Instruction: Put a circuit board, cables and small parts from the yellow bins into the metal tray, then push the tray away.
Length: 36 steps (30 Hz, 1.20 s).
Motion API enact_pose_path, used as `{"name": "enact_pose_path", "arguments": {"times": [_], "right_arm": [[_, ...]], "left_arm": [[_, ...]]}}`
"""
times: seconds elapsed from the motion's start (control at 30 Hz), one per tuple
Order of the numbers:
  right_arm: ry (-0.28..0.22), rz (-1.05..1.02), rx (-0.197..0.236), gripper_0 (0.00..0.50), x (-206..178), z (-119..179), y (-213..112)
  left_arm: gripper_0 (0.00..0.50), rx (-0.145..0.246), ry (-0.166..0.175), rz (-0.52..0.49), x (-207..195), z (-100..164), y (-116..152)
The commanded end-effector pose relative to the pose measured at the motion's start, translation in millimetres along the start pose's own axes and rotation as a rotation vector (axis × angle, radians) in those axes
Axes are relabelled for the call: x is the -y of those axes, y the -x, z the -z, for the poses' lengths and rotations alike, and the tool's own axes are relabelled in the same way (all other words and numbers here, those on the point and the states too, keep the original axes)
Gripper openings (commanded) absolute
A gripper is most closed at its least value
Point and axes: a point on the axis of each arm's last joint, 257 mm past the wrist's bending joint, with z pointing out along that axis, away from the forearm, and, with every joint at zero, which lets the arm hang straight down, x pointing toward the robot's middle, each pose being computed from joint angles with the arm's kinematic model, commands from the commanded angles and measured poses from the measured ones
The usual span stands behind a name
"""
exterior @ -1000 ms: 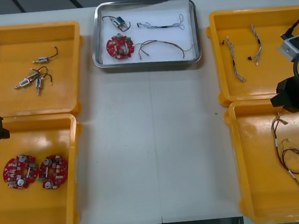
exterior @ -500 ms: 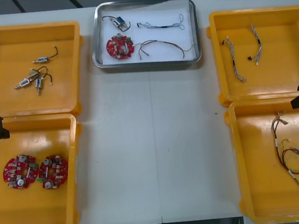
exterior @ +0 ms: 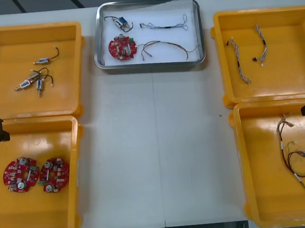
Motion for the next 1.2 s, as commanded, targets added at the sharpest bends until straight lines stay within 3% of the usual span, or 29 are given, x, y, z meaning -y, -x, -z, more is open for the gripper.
{"name": "enact_pose_path", "arguments": {"times": [0.03,1.2], "right_arm": [[-0.026,0.013,0.019,0.500,13.5,10.9,0.0],[-0.026,0.013,0.019,0.500,13.5,10.9,0.0]], "left_arm": [[0.500,0.019,0.033,-0.043,-12.0,9.8,7.9],[0.500,0.019,0.033,-0.043,-12.0,9.8,7.9]]}}
